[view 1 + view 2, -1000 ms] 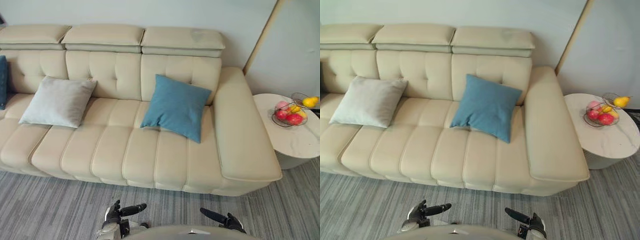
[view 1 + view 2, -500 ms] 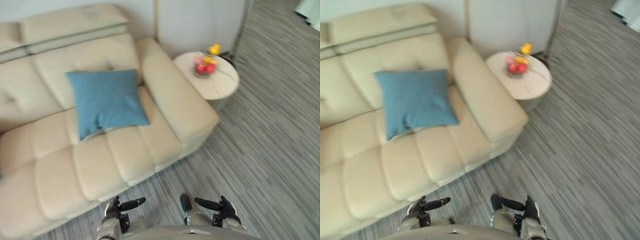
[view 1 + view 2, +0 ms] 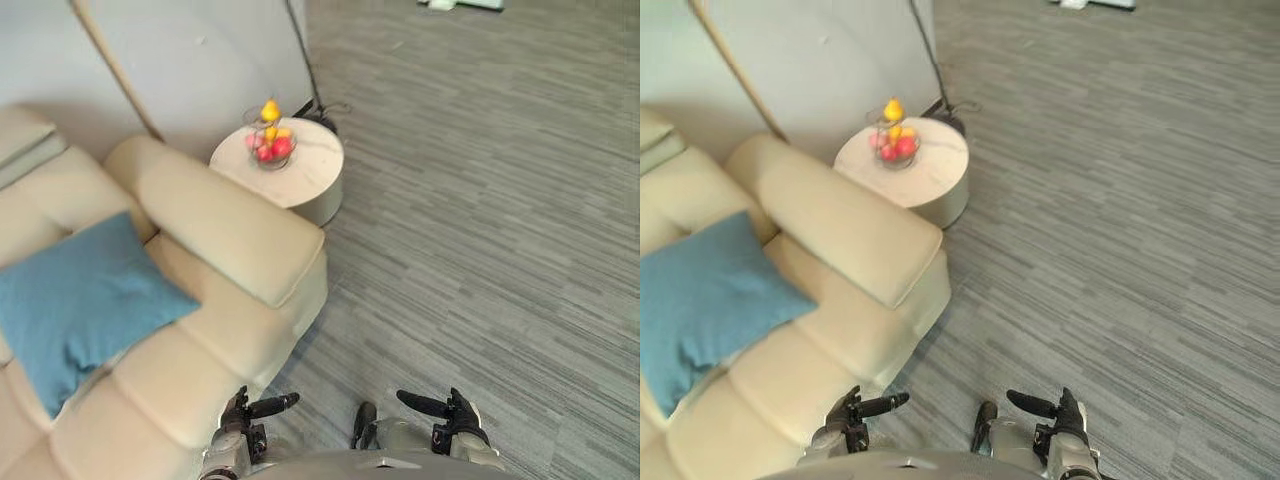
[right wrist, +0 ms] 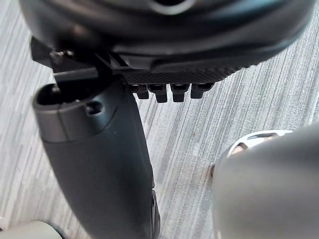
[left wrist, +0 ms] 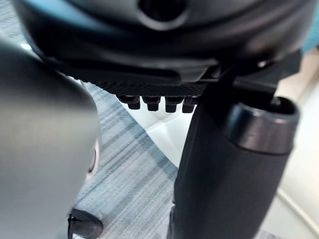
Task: Pick up cushions and gather them together orderly.
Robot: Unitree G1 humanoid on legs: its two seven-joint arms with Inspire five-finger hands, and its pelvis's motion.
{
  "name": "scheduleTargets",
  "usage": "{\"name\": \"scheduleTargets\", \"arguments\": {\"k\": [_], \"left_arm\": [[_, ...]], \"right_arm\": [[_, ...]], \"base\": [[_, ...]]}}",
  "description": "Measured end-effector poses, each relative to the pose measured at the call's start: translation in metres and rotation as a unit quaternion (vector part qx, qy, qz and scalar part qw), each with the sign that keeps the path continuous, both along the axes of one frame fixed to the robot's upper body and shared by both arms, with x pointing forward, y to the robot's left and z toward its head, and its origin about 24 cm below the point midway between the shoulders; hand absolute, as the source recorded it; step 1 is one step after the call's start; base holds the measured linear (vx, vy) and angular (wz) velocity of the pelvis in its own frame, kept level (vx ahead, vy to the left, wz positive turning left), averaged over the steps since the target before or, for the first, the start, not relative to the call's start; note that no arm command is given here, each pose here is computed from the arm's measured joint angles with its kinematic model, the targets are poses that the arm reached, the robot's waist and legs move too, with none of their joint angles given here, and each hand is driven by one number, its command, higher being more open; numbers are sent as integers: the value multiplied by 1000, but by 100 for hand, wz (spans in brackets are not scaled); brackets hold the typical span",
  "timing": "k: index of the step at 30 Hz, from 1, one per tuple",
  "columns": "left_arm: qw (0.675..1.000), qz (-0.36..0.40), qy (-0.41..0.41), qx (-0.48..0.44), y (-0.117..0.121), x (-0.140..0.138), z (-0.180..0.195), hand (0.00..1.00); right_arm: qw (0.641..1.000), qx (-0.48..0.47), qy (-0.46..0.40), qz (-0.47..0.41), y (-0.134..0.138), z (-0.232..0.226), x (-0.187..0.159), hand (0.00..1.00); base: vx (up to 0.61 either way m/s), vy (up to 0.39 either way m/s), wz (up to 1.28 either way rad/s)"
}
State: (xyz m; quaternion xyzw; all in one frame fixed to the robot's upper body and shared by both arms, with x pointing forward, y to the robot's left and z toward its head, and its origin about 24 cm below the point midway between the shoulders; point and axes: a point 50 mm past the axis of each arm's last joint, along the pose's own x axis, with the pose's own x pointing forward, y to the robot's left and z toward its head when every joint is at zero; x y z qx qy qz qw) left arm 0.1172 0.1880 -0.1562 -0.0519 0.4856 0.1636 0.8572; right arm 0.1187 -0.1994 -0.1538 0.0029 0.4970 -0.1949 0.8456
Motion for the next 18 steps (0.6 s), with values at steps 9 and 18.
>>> {"name": "scheduleTargets", "arguments": {"k": [9,18], "left_arm": [[999,49,-12,-10,2,0,1,100],[998,67,11,-14,6,-11,-3,100]], "right_arm": [[1000,-7,6,13,1,0,-2,100],[1000,4,17,17,6,-4,-12,100]], "base": [[87,83,-138],[266,192,-104]]}}
